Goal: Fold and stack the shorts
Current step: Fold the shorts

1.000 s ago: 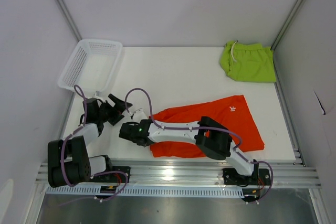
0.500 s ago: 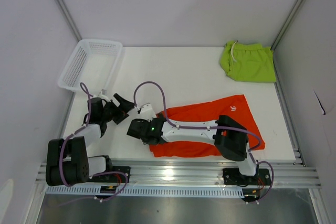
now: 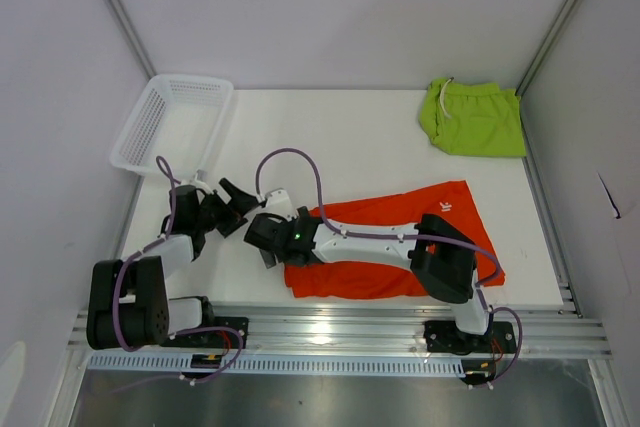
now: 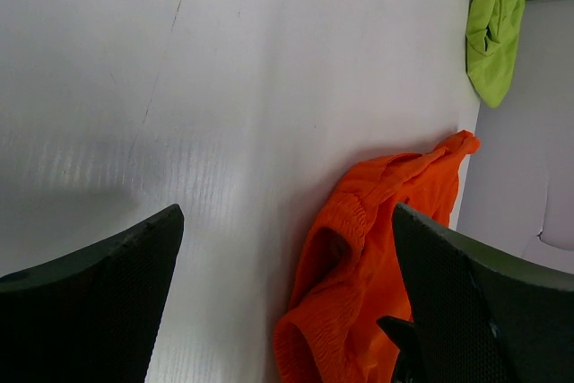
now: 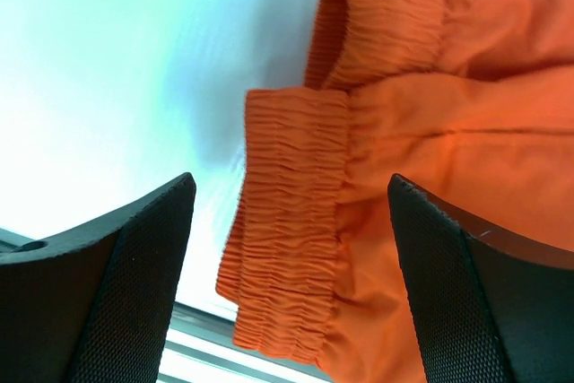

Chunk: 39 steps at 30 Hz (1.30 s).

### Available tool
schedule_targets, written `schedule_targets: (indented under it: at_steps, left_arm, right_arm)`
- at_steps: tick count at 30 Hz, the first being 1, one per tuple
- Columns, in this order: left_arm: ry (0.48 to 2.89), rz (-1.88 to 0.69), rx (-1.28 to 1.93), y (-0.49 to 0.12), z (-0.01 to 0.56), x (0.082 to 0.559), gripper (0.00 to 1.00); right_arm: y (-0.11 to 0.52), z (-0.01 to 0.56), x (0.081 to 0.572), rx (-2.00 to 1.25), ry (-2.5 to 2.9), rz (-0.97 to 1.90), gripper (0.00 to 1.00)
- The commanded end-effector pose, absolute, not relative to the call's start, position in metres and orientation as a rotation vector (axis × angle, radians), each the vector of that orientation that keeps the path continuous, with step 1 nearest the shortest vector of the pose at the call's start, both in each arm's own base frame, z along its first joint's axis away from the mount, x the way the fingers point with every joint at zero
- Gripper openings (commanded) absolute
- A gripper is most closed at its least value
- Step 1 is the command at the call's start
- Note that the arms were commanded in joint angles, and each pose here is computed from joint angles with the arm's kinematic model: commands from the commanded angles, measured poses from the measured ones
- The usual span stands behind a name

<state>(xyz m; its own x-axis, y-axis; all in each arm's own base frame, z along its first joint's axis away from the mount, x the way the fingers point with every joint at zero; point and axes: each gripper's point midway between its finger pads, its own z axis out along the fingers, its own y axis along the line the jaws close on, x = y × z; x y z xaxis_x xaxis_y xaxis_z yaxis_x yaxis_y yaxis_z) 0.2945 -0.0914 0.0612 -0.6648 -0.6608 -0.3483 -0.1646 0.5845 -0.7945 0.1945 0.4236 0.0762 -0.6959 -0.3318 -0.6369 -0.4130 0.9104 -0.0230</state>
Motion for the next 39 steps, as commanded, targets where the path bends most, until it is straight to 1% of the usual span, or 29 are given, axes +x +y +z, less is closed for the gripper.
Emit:
schedule_targets:
  at_steps: [1, 6, 12, 17, 18, 21, 22, 24, 25, 28, 29, 35, 38, 39]
  left_arm:
    - [2.137, -0.99, -0.578, -0.091, 0.074, 0.307, 0.99]
    - [2.145, -0.99, -0.584, -0.091, 0.072, 0.308, 0.99]
    - [2.148, -0.988, -0.583, -0.091, 0.071, 0.308, 0.99]
    - [2.15, -0.985, -0.586, -0.091, 0.07, 0.308, 0.99]
    - [2.15, -0.984, -0.585, -0.091, 0.07, 0.308, 0.99]
    - [2.15, -0.981, -0.587, -0.09, 0.069, 0.308, 0.99]
    - [2.149, -0.981, -0.586, -0.09, 0.07, 0.309, 0.99]
    - [2.153, -0.98, -0.587, -0.09, 0.068, 0.308, 0.99]
    - [2.153, -0.982, -0.586, -0.09, 0.068, 0.308, 0.99]
    - [2.15, -0.984, -0.585, -0.091, 0.069, 0.308, 0.99]
    - [2.151, -0.987, -0.583, -0.091, 0.068, 0.308, 0.99]
    - [2.133, -1.045, -0.521, -0.104, 0.075, 0.309, 0.99]
    - [2.13, -1.066, -0.48, -0.113, 0.079, 0.31, 0.99]
    - [2.127, -1.075, -0.464, -0.117, 0.082, 0.312, 0.99]
  right_arm:
    - [0.441, 0.078, 0.202, -0.542, 2.38, 0.233, 0.89]
    - [0.443, 0.064, 0.208, -0.572, 2.391, 0.191, 0.87]
    - [0.438, 0.045, 0.213, -0.591, 2.396, 0.12, 0.82]
    - [0.434, 0.041, 0.219, -0.584, 2.372, 0.044, 0.8]
    - [0.432, 0.038, 0.221, -0.582, 2.367, 0.022, 0.79]
    - [0.429, 0.042, 0.223, -0.569, 2.331, -0.026, 0.68]
    - [0.429, 0.045, 0.223, -0.56, 2.32, -0.026, 0.63]
    - [0.425, 0.047, 0.224, -0.538, 2.299, -0.043, 0.58]
    - [0.427, 0.054, 0.226, -0.517, 2.282, -0.018, 0.52]
    - [0.42, 0.063, 0.229, -0.458, 2.239, -0.013, 0.48]
    - [0.42, 0.073, 0.23, -0.43, 2.219, 0.007, 0.46]
    - [0.403, 0.111, 0.235, -0.302, 2.116, 0.048, 0.46]
    - [0.395, 0.114, 0.236, -0.274, 2.098, 0.064, 0.46]
    - [0.396, 0.124, 0.236, -0.25, 2.083, 0.104, 0.46]
